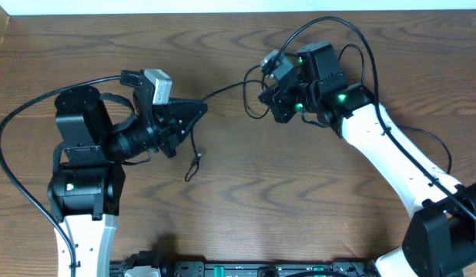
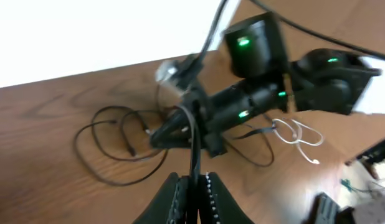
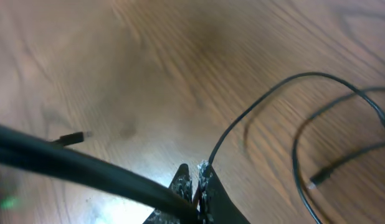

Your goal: Untangle cables

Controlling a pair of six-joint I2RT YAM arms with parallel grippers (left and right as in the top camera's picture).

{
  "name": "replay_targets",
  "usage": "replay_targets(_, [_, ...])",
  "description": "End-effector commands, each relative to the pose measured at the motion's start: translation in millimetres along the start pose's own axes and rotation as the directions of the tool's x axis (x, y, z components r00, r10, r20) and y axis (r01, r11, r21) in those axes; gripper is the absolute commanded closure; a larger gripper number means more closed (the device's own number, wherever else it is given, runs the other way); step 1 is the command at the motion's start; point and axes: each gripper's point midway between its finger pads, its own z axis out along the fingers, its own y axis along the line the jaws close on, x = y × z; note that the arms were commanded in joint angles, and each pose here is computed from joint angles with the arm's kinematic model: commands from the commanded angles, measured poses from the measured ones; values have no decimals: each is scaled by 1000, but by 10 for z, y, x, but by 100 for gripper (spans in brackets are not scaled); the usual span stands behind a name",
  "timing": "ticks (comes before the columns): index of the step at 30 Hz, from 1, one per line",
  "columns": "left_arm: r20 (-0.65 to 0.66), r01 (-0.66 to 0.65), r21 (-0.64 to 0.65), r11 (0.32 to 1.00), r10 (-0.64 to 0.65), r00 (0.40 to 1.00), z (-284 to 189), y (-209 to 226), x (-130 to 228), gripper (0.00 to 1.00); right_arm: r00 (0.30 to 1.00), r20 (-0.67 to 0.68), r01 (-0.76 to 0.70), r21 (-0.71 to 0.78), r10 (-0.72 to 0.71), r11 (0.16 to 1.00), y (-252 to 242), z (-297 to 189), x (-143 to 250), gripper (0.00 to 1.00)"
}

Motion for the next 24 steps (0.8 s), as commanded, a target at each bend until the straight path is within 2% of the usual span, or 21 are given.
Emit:
replay_targets(1, [-6,6,-95,995,-7,1000,32,209,-26,83,982,121,-156,118,142,981,-279,-378,-449,99])
replay_targets(4, [-26,28,-97,995,-31,999,86,293,30,60,970,174,-197,140,172,970,-375,-672,-703,99])
replay_targets(5, [-35,37,-97,995,-41,999,108,328,53,56,966,190,-205,151,175,967,-413,-804,-795,99])
replay_targets(9, [-67,82,-100,992,-89,994,196,459,148,55,952,237,-250,226,196,941,-619,-1293,-1009,99])
replay_targets(13, [-94,119,-103,988,-129,987,245,533,236,55,942,276,-284,362,189,888,-936,-1855,-1082,99])
replay_targets(17, [-120,100,-100,990,-112,987,253,546,304,55,918,334,-371,527,216,764,-1342,-2510,-1010,99])
replay_targets(20, [-141,87,-97,991,-100,985,244,534,361,56,886,404,-441,586,227,680,-1556,-3065,-959,99])
replay_targets(24, [-157,88,-96,992,-102,982,238,526,406,56,793,564,-588,608,231,533,-1692,-4004,-866,99])
